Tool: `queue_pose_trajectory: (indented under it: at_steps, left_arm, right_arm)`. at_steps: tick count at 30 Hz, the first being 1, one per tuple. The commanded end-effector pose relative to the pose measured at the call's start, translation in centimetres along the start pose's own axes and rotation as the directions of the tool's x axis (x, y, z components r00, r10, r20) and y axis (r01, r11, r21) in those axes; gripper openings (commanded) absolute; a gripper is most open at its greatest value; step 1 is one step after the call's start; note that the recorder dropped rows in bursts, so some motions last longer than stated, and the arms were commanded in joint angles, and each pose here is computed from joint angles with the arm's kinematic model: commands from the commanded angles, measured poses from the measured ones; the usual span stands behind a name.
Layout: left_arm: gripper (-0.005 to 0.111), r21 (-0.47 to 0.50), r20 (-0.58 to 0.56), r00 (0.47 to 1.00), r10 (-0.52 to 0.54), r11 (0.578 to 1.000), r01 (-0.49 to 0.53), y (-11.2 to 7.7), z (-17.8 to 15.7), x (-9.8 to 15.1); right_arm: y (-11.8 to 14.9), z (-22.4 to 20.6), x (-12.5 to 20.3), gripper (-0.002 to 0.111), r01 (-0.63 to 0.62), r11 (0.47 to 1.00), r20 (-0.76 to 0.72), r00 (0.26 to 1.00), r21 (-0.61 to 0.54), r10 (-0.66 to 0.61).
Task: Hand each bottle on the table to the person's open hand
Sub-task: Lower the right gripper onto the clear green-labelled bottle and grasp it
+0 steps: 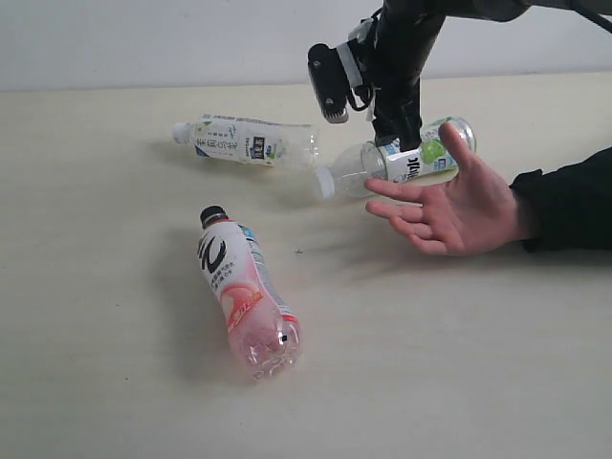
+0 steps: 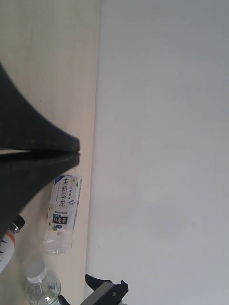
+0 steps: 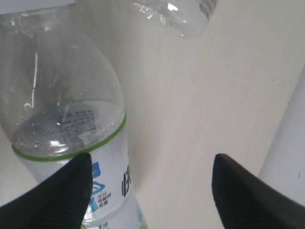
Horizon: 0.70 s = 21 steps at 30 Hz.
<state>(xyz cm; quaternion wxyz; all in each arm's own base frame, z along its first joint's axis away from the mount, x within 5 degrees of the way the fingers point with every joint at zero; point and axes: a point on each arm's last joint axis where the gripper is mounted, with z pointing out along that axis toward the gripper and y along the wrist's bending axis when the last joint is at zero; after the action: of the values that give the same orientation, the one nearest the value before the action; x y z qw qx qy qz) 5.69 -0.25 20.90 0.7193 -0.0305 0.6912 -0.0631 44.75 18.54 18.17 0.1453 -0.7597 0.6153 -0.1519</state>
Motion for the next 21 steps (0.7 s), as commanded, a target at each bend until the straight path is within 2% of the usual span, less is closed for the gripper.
queue_pose_trajectory:
  at_steps: [1, 5, 9, 21]
  left_arm:
    - [0.000, -0.001, 0.008, 1.000, -0.008, 1.000, 0.008, 0.0, -0.1, -0.1]
    - [0.000, -0.001, 0.008, 1.000, -0.008, 1.000, 0.008, 0.0, -0.1, -0.1]
    - [0.000, -0.001, 0.008, 1.000, -0.006, 1.000, 0.006, 0.0, -0.1, -0.1]
    - [0.000, -0.001, 0.008, 1.000, -0.006, 1.000, 0.006, 0.0, -0.1, -0.1]
  right_arm:
    - [0.0, -0.3, -0.2, 0.075, 0.031, 1.000, -0.036, 0.999, 0.000, -0.031]
    - [-0.5, -1.1, 0.3, 0.077, -0.031, 0.998, -0.083, 0.996, 0.053, 0.035]
    - [-0.3, -2.1, 0.6, 0.077, -0.090, 0.995, -0.100, 0.991, 0.031, 0.093]
    - [0.9, 0.6, 0.1, 0.077, -0.057, 0.995, -0.081, 0.995, -0.079, 0.050]
